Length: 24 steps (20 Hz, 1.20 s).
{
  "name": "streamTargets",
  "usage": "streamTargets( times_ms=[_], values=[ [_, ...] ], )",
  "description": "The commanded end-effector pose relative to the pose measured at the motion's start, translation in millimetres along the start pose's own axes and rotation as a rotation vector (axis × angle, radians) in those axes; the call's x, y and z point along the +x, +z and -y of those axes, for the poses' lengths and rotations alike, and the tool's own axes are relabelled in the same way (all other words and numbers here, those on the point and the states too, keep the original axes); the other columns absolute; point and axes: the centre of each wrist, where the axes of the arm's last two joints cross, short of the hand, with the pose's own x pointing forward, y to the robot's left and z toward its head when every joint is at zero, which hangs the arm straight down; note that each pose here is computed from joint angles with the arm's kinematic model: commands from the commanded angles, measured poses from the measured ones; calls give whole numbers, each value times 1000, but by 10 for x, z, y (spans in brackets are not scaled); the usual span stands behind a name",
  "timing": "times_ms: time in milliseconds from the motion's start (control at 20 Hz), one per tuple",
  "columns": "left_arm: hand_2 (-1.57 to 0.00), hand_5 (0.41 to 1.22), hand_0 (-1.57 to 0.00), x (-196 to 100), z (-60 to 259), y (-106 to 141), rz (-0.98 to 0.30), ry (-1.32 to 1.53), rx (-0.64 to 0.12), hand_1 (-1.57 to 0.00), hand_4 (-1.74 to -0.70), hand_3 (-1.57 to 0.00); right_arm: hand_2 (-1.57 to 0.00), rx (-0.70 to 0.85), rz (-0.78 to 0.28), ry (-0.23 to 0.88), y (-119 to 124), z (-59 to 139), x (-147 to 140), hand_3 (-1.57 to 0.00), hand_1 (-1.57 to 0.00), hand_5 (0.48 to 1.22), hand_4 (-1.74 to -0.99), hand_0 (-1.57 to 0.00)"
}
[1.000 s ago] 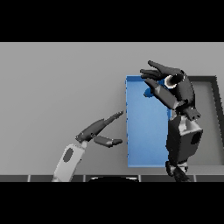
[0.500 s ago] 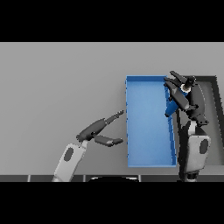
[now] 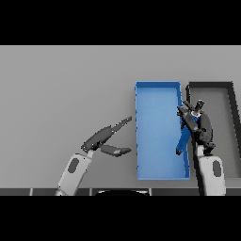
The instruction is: Pick up the blue pipe and place it into the blue bin.
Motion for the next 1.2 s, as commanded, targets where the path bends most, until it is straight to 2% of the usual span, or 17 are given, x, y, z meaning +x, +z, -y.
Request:
streamTargets(
  times_ms=[0,50,150,250,300,350,450,500,550,650,750,900,1000,1150],
  values=[
    [1,476,1,-5,8,-22,-8,-3,3,1,-923,1,-1571,3,-30,-6,20,-23,-50,-1571,-1571,1221,-1497,-1571],
    [1,478,1,-2,15,-12,7,-3,1,1,-923,1,-1571,3,-69,-5,46,-27,-112,-1257,-1571,1221,-1546,-1571],
    [1,481,1,1,-7,-36,-7,-8,6,1,-922,1,-1571,-3,-102,-22,55,-43,-136,-804,-1571,1221,-1616,-1571],
    [1,486,1,-2,-34,-2,-4,-18,4,1,-919,1,-1571,-9,-131,-27,54,-83,-152,-514,-1571,1221,-1661,-1571],
    [1,489,1,-6,0,-11,-10,-16,-1,1,-918,1,-1571,-13,-139,-44,47,-99,-159,-411,-1571,1171,-1677,-1571],
    [1,491,1,-7,2,-16,-11,-10,2,1,-920,1,-1518,-30,-161,-54,18,-93,-161,-455,-1571,1161,-1626,-1571],
    [1,493,1,-5,13,-12,-6,-16,0,1,-921,1,-987,-70,-210,-81,-38,-91,-193,-291,-1025,1148,-1469,-1084],
    [1,493,1,-18,-2,2,-5,-10,-2,1,-920,1,-789,-82,-226,-85,-33,-92,-202,-232,-820,1137,-1405,-867],
    [1,493,1,-7,0,8,-1,-8,0,1,-924,1,-631,-90,-247,-68,-57,-86,-202,-186,-656,1125,-1370,-693],
    [1,494,1,-11,6,-17,-20,-3,7,1,-926,1,-404,-40,-263,72,-63,-84,-182,-118,-419,1068,-1307,-443],
    [1,494,1,-4,4,12,-13,0,7,1,-926,1,-258,-17,-310,196,-58,-55,-241,-75,-268,962,-1250,-283],
    [1,496,1,-28,34,3,-18,5,0,1,-927,1,-132,70,-383,327,-3,-106,-264,-38,-137,837,-1205,-145],
    [1,496,1,-12,-7,6,-11,-2,9,1,-930,1,-84,87,-408,384,-30,-115,-212,-24,-87,788,-1175,-92],
    [1,496,1,-22,8,21,-6,6,9,1,-931,1,-42,105,-420,394,-5,-147,-198,-12,-44,747,-1125,-47]
  ],
)
